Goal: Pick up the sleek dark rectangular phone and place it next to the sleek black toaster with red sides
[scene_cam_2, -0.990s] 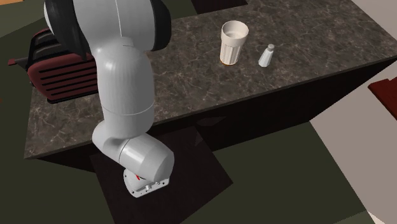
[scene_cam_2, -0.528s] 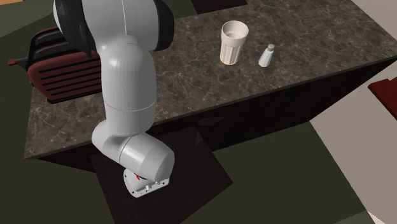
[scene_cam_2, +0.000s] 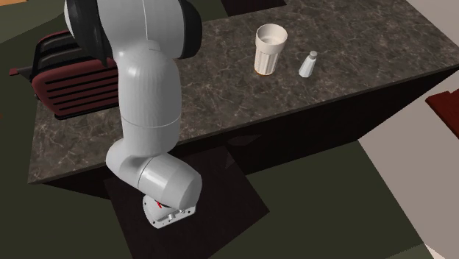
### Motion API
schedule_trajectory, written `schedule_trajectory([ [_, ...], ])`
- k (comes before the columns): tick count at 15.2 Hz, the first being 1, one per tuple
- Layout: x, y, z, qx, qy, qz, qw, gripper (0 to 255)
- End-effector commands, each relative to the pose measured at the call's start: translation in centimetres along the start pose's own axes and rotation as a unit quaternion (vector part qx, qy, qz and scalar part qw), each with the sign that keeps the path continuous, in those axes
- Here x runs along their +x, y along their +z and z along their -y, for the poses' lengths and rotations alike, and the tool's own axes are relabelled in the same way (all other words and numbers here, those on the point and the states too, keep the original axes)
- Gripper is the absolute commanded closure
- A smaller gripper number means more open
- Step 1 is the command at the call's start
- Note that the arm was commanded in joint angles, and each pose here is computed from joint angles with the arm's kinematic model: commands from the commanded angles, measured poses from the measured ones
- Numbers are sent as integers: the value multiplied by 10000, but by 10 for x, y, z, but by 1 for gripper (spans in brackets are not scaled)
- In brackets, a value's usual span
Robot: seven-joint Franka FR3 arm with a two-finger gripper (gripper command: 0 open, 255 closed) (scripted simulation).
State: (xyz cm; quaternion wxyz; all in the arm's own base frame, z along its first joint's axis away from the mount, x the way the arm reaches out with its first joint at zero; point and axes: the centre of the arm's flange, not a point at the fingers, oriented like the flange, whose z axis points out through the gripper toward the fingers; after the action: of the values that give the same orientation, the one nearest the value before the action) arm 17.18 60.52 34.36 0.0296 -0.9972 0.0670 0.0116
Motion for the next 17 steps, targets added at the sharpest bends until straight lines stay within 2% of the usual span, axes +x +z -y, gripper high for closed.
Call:
schedule_trajectory([
  [1,0,0,0,1,0,0,10000,255],
  [2,0,0,0,1,0,0,10000,0],
  [7,0,0,0,1,0,0,10000,0],
  [11,0,-50,0,1,0,0,10000,0],
  [17,0,-50,0,1,0,0,10000,0],
])
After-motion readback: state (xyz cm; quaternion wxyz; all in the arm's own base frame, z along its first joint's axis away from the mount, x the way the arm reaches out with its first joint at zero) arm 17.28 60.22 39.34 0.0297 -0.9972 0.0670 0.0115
